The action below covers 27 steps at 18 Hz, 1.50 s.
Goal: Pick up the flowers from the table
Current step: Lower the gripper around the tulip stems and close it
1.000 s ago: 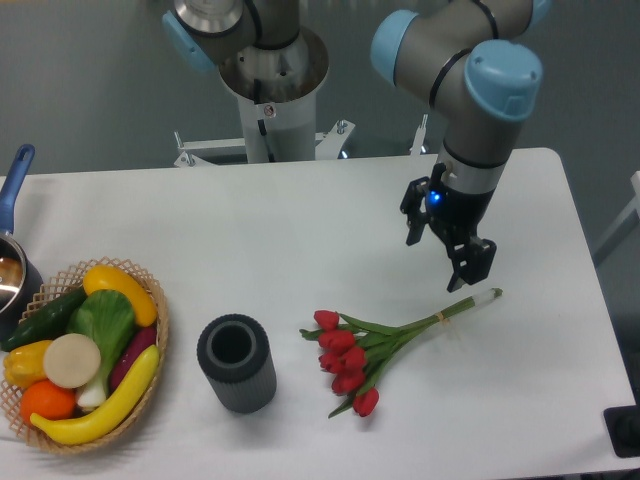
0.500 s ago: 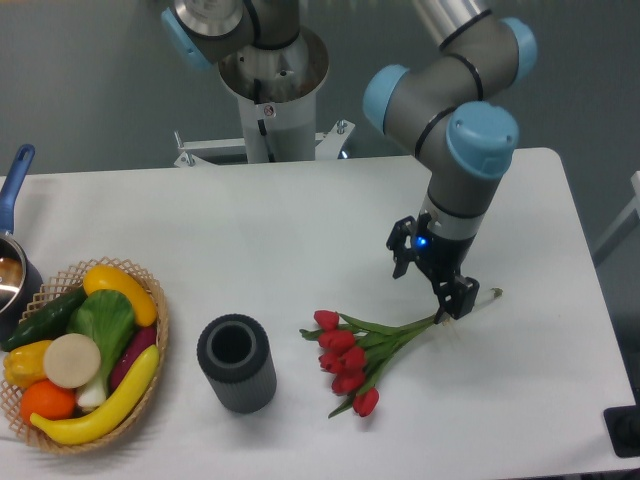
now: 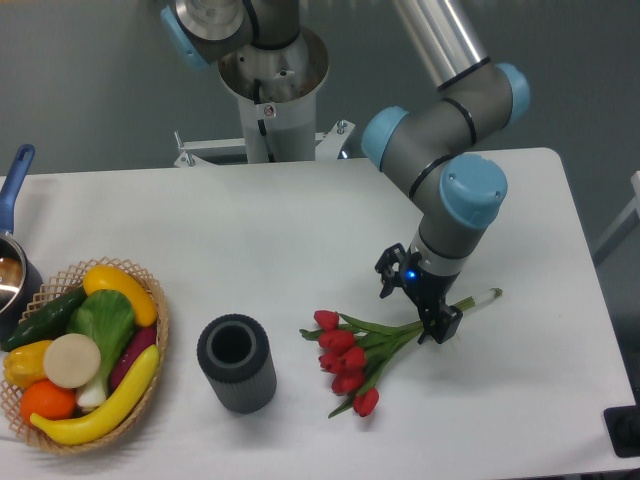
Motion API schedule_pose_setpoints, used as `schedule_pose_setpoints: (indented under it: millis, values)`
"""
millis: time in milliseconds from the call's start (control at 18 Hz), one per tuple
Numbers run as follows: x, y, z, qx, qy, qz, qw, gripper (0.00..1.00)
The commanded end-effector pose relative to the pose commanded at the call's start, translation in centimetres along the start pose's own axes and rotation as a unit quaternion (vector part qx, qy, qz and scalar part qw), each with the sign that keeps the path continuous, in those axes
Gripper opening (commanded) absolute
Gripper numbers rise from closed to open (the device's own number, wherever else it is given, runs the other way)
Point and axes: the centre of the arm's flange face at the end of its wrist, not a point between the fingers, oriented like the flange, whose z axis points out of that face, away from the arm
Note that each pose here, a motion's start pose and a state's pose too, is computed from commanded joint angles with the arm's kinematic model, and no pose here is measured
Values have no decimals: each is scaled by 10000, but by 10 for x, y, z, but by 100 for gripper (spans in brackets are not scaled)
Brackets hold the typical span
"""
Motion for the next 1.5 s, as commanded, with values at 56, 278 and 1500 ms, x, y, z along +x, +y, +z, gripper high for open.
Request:
schedule_pose_setpoints:
  millis: [56, 278, 1500]
  values:
    - [-1, 1, 2, -68, 18, 4, 10000, 100]
    - [-4, 5, 12, -283, 45, -68, 9996, 100]
    - [-6, 2, 32, -288, -70, -208, 9993, 47]
